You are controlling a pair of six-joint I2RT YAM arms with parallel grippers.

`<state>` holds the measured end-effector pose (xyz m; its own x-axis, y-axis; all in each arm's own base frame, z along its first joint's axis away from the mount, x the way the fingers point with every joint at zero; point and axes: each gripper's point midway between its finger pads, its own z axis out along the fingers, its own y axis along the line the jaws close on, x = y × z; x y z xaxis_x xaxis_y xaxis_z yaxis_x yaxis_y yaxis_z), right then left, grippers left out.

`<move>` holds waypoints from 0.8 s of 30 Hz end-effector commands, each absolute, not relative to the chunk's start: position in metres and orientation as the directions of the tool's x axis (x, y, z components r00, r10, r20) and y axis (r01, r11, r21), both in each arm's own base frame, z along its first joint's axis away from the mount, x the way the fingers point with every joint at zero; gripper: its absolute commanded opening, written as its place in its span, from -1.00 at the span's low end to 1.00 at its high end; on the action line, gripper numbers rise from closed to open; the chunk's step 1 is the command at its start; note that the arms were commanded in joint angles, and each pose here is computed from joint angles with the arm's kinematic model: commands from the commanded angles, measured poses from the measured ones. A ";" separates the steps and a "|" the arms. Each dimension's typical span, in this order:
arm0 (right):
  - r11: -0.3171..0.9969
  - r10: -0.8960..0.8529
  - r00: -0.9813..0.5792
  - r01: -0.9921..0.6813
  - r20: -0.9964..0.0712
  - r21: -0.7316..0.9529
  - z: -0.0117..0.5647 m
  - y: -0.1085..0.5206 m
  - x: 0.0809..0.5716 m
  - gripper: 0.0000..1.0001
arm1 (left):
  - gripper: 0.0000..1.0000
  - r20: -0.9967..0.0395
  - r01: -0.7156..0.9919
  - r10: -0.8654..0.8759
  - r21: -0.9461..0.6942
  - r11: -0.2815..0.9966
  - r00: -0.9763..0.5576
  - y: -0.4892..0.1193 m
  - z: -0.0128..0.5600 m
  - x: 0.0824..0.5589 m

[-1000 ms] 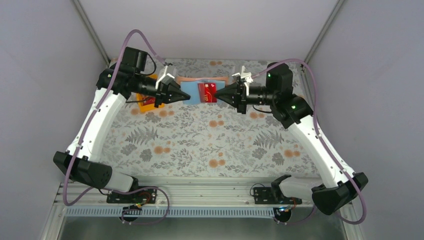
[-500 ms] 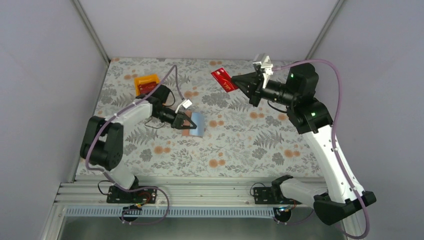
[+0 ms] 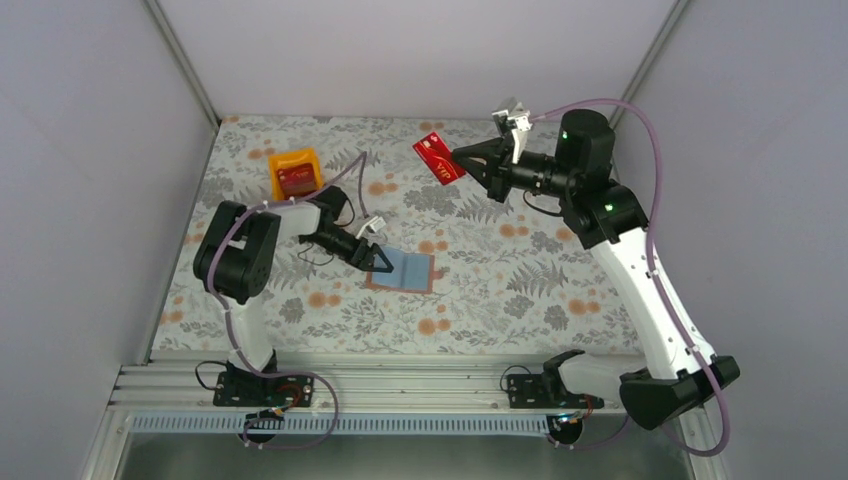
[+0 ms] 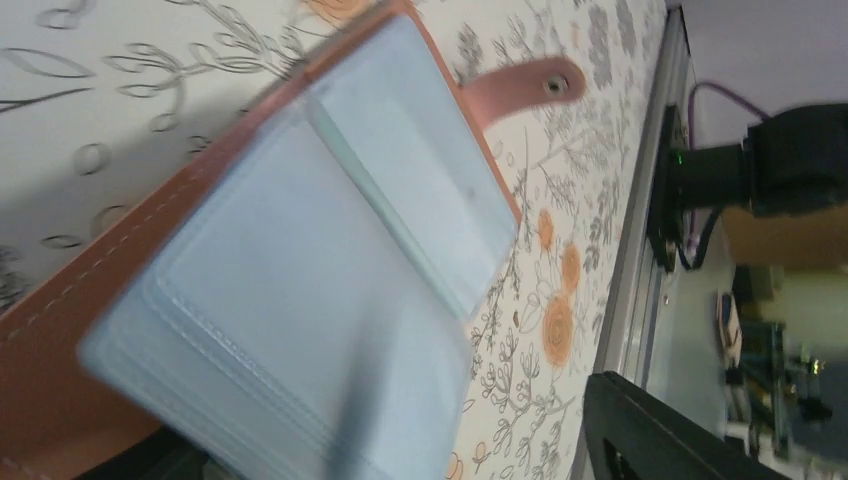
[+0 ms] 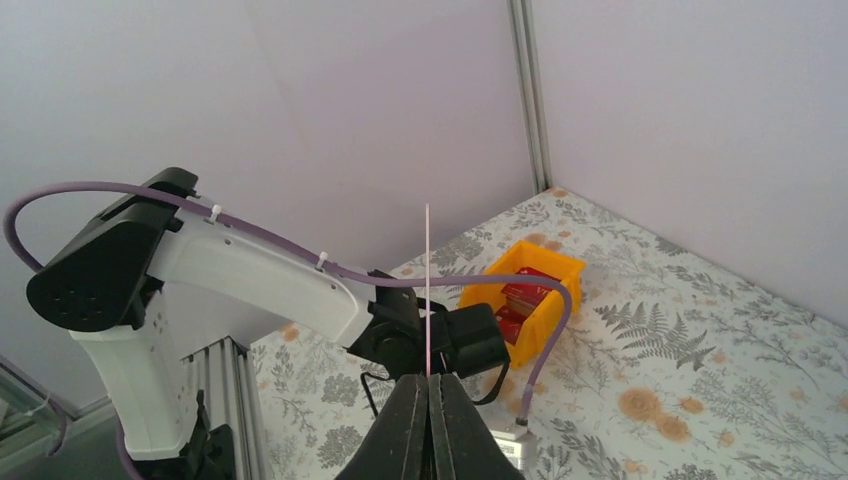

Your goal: Take the credit cards out of the card holder

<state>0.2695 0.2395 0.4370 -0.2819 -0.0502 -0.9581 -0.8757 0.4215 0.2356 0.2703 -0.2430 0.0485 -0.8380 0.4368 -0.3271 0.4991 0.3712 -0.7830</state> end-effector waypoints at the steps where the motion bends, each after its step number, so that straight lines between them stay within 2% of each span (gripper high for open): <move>1: 0.400 -0.028 -0.310 -0.875 -0.950 0.273 0.443 0.242 0.270 -0.92 | 0.59 -0.386 0.584 0.451 -0.651 0.484 -0.804 -0.223 0.049 0.292; 4: 0.392 -0.024 -0.348 -0.866 -0.937 0.311 0.438 0.245 0.273 -0.92 | 0.65 -0.456 0.638 0.449 -0.603 0.478 -0.768 -0.211 0.077 0.301; 7: 0.415 -0.032 -0.408 -0.836 -0.912 0.359 0.427 0.248 0.286 -0.92 | 0.68 -0.556 0.745 0.496 -0.484 0.459 -0.667 -0.202 0.117 0.310; 13: 0.450 -0.031 -0.508 -0.776 -0.861 0.442 0.404 0.254 0.309 -0.92 | 0.74 -0.731 0.876 0.485 -0.377 0.300 -0.480 -0.208 0.235 0.303; 17: 0.472 -0.015 -0.557 -0.736 -0.830 0.485 0.394 0.256 0.321 -0.92 | 0.73 -0.841 0.947 0.477 -0.120 0.298 -0.257 -0.204 0.324 0.307; 20: 0.462 -0.002 -0.585 -0.720 -0.811 0.518 0.396 0.260 0.325 -0.92 | 0.77 -0.847 0.906 0.529 0.177 0.384 -0.059 -0.191 0.371 0.319; 24: 0.409 -0.009 -0.615 -0.722 -0.789 0.558 0.400 0.269 0.327 -0.92 | 0.78 -0.700 0.705 0.692 0.580 0.408 0.176 -0.170 0.422 0.329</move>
